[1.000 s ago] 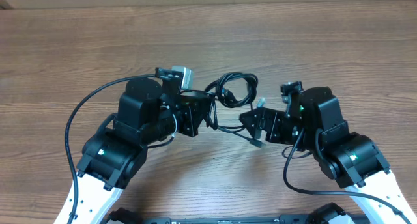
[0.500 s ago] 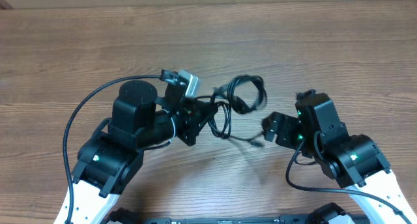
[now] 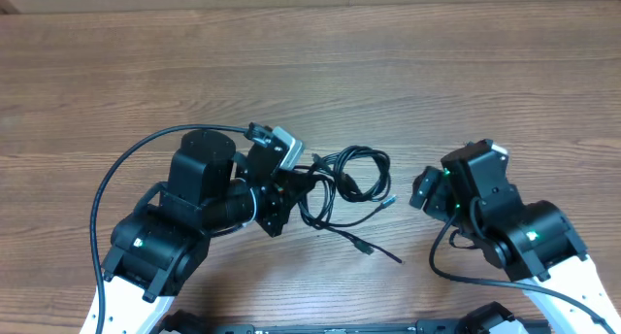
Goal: Untangle cables
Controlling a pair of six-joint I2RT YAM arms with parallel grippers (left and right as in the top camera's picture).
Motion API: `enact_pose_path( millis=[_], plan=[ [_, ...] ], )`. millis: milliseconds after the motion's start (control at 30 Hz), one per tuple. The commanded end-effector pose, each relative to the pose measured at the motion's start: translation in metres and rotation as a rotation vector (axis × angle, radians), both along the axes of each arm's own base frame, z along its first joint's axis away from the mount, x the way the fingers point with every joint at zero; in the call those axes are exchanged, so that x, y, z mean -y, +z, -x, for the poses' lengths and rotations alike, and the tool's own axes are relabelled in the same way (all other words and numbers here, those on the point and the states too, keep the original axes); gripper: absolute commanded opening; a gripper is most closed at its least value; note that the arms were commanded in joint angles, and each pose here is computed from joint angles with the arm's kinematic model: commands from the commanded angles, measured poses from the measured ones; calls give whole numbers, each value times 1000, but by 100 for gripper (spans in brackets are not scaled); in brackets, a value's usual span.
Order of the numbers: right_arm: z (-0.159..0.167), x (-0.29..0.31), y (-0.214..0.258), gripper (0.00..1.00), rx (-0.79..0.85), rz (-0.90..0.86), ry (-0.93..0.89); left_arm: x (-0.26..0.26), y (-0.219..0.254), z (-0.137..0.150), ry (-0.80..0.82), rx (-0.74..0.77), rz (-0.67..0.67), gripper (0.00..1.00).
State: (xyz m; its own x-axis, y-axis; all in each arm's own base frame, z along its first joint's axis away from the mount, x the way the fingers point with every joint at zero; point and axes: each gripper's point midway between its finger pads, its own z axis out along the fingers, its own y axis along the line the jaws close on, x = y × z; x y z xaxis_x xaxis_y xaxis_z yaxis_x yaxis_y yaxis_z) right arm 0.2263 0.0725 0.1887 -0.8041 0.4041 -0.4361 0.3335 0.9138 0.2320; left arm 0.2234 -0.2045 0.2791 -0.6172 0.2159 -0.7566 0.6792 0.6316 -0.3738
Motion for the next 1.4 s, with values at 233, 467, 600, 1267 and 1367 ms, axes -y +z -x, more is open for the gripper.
enact_pose_path(
  millis=[233, 467, 600, 1267, 1367],
  plan=[
    [15, -83, 130, 94, 489, -218, 706, 4, 17, 1, -43, 85, 24, 4],
    [12, -84, 135, 95, 518, -211, 718, 24, 38, 23, -239, 147, 128, 4],
    [12, -85, 136, 90, 534, -191, 740, 25, 39, 25, -250, 145, 137, 4],
    [23, -98, 141, 4, 548, -247, 842, -2, 18, -9, 36, 81, 22, 31],
    [20, -94, 138, 4, 524, -248, 789, -31, -3, -25, 291, -32, -43, 61]
  ],
)
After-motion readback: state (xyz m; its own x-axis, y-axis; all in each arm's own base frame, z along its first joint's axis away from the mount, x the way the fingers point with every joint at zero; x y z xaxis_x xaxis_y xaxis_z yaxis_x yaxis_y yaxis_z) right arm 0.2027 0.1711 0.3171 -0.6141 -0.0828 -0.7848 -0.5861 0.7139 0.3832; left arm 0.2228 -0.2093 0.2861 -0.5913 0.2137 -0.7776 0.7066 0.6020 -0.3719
